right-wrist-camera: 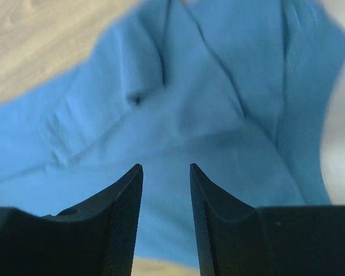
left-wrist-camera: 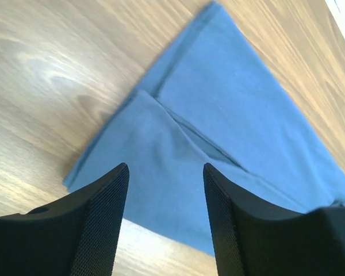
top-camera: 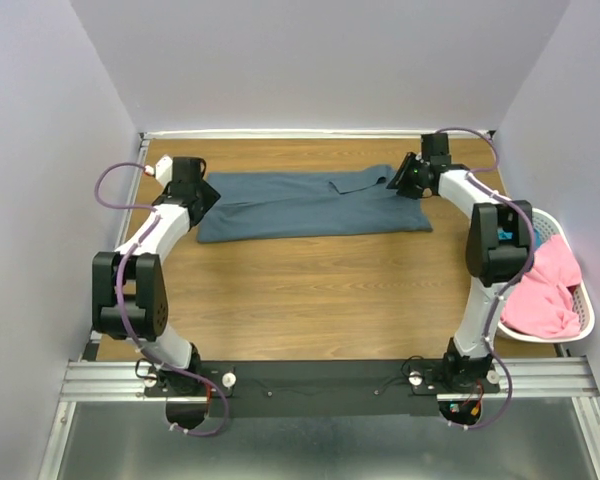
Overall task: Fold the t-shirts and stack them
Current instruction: Fold the tshirt
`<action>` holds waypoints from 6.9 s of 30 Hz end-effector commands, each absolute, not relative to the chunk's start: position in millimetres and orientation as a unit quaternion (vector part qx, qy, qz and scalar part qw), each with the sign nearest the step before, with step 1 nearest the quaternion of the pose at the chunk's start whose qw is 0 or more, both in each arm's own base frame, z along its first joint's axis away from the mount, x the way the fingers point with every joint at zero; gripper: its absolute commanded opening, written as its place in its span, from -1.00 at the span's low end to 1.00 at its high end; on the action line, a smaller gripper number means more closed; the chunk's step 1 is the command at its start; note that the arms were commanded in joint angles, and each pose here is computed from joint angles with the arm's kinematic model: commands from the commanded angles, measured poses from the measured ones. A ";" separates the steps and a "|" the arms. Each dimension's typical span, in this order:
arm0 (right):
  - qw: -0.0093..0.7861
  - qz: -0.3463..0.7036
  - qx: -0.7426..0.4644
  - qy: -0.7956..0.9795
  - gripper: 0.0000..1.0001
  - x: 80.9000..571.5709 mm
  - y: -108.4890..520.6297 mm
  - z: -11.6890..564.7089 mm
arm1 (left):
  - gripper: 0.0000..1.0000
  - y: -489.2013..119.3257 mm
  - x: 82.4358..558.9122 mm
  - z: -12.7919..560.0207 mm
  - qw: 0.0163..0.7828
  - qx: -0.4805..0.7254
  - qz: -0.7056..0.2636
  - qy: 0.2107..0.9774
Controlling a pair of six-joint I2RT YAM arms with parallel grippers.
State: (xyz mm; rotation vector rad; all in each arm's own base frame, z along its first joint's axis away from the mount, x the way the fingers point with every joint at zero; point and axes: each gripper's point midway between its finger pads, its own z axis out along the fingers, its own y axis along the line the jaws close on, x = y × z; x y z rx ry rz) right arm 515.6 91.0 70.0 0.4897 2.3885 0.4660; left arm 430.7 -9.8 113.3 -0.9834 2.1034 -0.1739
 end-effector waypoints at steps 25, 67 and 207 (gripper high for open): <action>0.252 0.151 0.380 0.877 -0.54 347.4 -1.5 0.2 | 0.03 9.8 323.2 -8.0 0.226 -0.378 0.007 0.898; 0.310 0.276 0.105 0.904 -0.21 497.1 132.1 73.5 | 0.73 -276.0 415.6 133.2 0.331 -0.093 -0.255 0.904; 0.283 0.189 0.104 0.935 -0.16 440.5 104.0 99.3 | 0.19 -339.9 373.8 76.0 0.206 -0.101 -0.283 0.931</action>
